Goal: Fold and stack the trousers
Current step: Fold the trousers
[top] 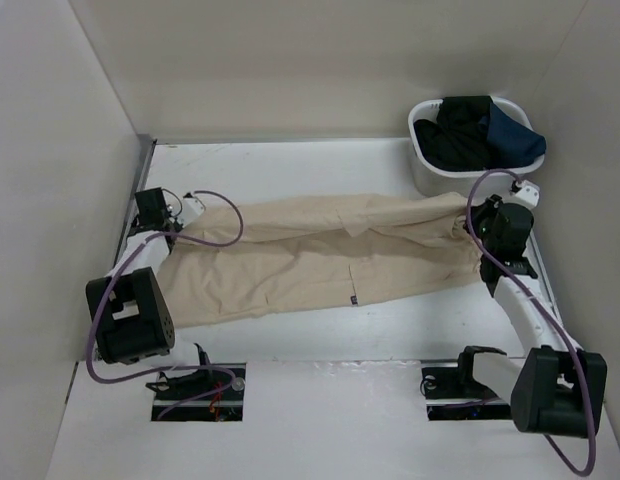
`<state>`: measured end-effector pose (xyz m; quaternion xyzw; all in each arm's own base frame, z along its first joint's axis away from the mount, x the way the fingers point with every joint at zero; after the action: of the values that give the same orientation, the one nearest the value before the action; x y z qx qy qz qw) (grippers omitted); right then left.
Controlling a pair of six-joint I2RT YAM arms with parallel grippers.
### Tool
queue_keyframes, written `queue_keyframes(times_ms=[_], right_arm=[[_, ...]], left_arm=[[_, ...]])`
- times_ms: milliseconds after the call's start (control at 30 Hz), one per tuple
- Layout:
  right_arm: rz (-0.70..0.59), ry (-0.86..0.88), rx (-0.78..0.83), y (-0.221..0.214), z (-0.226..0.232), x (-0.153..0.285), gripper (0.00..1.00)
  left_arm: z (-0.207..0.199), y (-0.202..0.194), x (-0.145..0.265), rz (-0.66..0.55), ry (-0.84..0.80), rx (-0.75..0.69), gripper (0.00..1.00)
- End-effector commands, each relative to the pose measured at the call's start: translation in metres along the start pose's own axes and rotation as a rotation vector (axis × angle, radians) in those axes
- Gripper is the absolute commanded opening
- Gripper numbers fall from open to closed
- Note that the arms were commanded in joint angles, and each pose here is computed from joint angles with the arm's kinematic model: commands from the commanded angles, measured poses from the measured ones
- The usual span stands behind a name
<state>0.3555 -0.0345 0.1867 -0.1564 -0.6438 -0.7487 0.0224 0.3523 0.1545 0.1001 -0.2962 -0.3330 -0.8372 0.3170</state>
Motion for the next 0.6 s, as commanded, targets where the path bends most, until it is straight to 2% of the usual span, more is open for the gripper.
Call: queue_keyframes(times_ms=[0,100,167,200,267,300,367,433,500,533,567], right_arm=[[-0.081,0.005,-0.036,0.035,0.004,-0.022,0.11],[-0.010,0.013,-0.038,0.030,0.005,-0.050,0.18],[0.110,-0.062,-0.112,0.011,-0.013,-0.054,0.26],[0.177,-0.126,-0.169,-0.004,-0.026,-0.049,0.31],[0.283,-0.265,-0.273,-0.034,-0.052,-0.028,0.29],[0.321,-0.336,-0.326,-0.051,-0.064,-0.013,0.32],[0.329,-0.415,-0.398,-0.068,-0.077,0.008,0.41],[0.274,-0.487,-0.499,-0.075,-0.089,0.029,0.51],[0.195,-0.570,-0.591,-0.072,-0.103,0.049,0.67],[0.161,-0.604,-0.622,-0.068,-0.109,0.058,0.79],[0.131,-0.633,-0.644,-0.063,-0.113,0.066,0.86]], left_arm=[[0.092,0.048,0.043,-0.153,0.268,0.060,0.01],[0.110,0.067,0.059,-0.195,0.305,0.063,0.01],[0.102,0.076,0.070,-0.216,0.298,0.044,0.01],[0.093,0.076,0.075,-0.219,0.288,0.033,0.01],[0.072,0.070,0.081,-0.218,0.261,0.019,0.01],[0.058,0.062,0.083,-0.203,0.244,0.011,0.01],[0.030,0.040,0.082,-0.163,0.204,-0.007,0.01],[0.003,0.015,0.080,-0.119,0.158,-0.020,0.01],[-0.019,-0.005,0.079,-0.084,0.116,-0.033,0.01],[-0.029,-0.014,0.077,-0.072,0.101,-0.038,0.01],[-0.037,-0.021,0.076,-0.063,0.090,-0.040,0.01]])
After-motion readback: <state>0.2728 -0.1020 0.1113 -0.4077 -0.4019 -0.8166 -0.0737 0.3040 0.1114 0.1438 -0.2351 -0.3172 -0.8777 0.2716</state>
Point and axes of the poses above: each gripper's point midway between its finger pads, its own x axis back along the fingers, its own z axis along the line the jaws close on, y = z × x, the point moved 1 cm from there along x, back along the fingers, and after that the axes turned 15 degrees about x, right-handed, at the moved point
